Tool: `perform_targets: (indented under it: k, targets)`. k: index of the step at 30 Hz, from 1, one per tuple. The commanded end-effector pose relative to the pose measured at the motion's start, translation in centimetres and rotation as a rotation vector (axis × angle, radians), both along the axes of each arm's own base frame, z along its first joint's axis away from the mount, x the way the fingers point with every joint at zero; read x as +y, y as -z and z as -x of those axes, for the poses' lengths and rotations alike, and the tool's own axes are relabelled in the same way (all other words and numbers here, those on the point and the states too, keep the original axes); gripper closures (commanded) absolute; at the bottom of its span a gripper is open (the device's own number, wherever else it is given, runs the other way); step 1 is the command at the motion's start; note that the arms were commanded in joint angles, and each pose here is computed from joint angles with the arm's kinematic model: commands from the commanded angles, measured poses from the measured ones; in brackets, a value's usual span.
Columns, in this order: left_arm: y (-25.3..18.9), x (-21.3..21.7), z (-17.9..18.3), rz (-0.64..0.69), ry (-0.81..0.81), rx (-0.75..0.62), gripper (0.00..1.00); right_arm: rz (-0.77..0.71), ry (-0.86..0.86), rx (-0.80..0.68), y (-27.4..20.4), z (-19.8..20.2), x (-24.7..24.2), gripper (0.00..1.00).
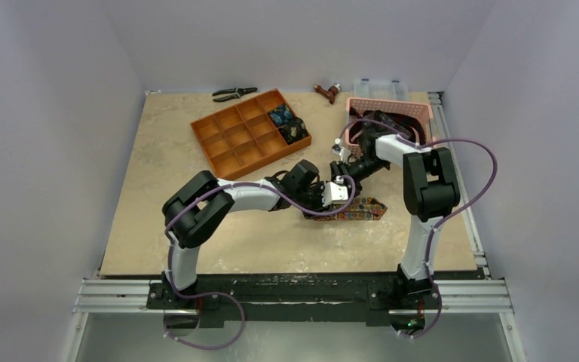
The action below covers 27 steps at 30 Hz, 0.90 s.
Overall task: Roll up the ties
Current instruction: Roll the tie at the center of the board.
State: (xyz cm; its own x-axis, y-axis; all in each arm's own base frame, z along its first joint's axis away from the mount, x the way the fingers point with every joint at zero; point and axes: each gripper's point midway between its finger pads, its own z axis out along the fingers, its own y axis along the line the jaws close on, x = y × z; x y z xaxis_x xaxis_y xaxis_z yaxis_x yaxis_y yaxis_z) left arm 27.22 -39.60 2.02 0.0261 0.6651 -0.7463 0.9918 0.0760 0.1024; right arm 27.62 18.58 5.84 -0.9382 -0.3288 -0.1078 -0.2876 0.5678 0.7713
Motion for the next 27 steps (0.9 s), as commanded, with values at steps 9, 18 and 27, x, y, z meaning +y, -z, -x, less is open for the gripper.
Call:
perform_targets:
  k: [9, 18, 27]
  targets:
    - [6.1, 5.1, 2.7, -0.214, -0.037, 0.154, 0.49, 0.094, -0.021, 0.027, 3.8, 0.4, -0.7, 1.00]
    - [-2.8, -0.2, 1.1, 0.214, 0.016, 0.175, 0.26, 0.334, -0.041, -0.051, 7.7, -0.3, -4.6, 1.00]
    - [-3.9, -1.8, 0.7, 0.303, 0.013, 0.189, 0.13, 0.477, -0.051, -0.099, 9.4, -1.4, -6.6, 1.00]
